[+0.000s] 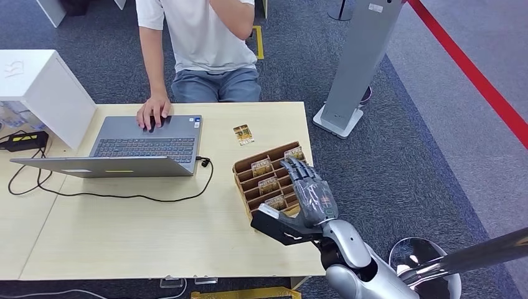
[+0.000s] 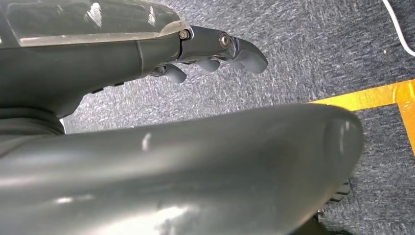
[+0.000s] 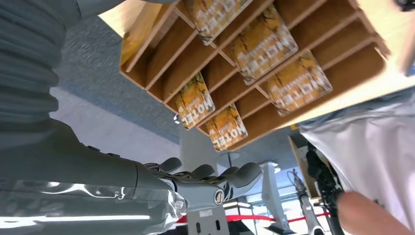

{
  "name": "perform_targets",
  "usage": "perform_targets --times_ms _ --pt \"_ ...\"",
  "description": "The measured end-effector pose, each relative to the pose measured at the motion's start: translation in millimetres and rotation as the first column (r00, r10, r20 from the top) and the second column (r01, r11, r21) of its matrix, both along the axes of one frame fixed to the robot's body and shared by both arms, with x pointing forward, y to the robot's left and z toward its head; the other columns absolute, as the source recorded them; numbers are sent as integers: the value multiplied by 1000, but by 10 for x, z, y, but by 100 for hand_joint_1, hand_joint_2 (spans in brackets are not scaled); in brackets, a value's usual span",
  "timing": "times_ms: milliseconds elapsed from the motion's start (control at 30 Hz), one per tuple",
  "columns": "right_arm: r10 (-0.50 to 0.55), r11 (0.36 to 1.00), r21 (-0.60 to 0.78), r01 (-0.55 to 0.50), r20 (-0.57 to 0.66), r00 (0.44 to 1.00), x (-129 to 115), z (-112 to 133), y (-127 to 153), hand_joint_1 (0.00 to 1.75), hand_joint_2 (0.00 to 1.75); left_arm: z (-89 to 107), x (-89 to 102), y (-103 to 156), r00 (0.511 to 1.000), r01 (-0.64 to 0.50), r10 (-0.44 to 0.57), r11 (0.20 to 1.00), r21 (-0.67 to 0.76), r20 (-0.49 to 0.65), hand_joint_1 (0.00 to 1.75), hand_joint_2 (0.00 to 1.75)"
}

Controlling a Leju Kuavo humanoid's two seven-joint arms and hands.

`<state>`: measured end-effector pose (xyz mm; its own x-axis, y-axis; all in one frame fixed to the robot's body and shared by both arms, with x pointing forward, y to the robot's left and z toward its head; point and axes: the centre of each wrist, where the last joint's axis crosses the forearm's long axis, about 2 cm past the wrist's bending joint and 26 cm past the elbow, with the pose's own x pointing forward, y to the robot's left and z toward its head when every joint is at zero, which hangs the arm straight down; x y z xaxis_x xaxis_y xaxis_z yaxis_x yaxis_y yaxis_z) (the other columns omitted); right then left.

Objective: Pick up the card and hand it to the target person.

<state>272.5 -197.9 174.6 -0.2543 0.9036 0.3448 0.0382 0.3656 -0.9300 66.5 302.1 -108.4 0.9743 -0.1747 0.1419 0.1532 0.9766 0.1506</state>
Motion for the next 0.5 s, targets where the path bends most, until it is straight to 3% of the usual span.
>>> perform_targets --times_ms 500 --pt "-46 985 -167 40 -34 998 -24 -240 50 7 175 1 5 -2 1000 12 -12 1000 -3 -4 0 0"
